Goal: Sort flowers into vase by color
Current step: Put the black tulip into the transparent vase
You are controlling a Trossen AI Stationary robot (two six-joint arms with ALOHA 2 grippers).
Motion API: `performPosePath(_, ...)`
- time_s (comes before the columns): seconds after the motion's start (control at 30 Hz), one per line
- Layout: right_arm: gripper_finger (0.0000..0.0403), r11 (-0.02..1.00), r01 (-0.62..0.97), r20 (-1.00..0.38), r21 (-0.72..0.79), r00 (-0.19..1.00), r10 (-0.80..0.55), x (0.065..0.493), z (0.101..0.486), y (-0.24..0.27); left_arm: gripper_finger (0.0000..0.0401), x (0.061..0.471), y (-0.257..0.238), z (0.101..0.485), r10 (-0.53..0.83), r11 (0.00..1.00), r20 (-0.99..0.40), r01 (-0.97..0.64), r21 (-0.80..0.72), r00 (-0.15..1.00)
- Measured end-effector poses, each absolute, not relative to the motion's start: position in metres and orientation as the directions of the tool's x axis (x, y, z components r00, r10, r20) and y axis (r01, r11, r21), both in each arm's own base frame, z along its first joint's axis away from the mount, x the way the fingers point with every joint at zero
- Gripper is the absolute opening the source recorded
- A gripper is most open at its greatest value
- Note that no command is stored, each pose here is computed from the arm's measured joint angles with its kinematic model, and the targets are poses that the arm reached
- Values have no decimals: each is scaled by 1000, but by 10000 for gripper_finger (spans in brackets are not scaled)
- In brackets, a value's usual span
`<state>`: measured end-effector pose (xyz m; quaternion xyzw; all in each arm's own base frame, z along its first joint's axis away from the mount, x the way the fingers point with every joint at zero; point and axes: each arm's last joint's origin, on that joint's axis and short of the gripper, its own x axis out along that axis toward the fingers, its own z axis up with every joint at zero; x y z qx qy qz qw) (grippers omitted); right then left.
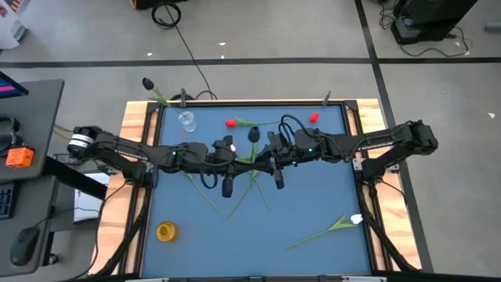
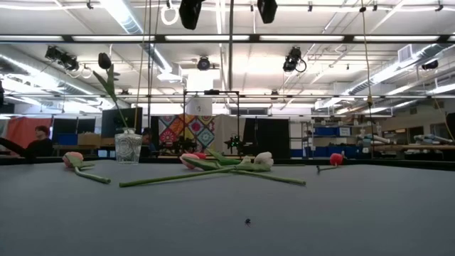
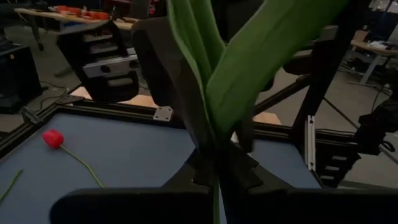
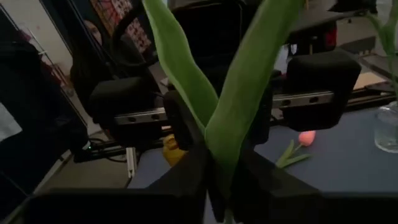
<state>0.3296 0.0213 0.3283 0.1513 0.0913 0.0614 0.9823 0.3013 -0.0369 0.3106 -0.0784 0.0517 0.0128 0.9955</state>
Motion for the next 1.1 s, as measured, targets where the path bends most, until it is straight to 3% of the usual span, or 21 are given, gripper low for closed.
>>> performPosePath(0.13,16,953,-94,-161,287,976,145,331,331,21,19,301,-37,311,19,986,-104,-36,-165,994)
performPosePath(0.43,16,958,-65,-155,278,982,112,329,343,14,102,301,-35,311,34,983,-110,-53,-178,993)
performPosePath(0.63,16,967,-72,-131,244,986,107,329,360,12,122,302,-32,311,44,985,-106,-61,-162,993)
performPosePath(0.83,16,970,-59,-163,238,982,99,329,360,12,103,302,-29,316,53,987,-56,-61,-152,997)
performPosePath(0.97,17,971,-38,-163,237,984,79,329,360,11,44,303,-25,317,19,990,-52,-26,-142,998)
performPosePath(1.03,35,972,-17,-163,235,985,57,329,360,11,15,303,-22,316,-16,992,-53,9,-127,998)
performPosePath(1.1,70,971,11,-160,237,987,28,329,360,10,11,303,-20,317,-16,993,-52,10,-115,999)
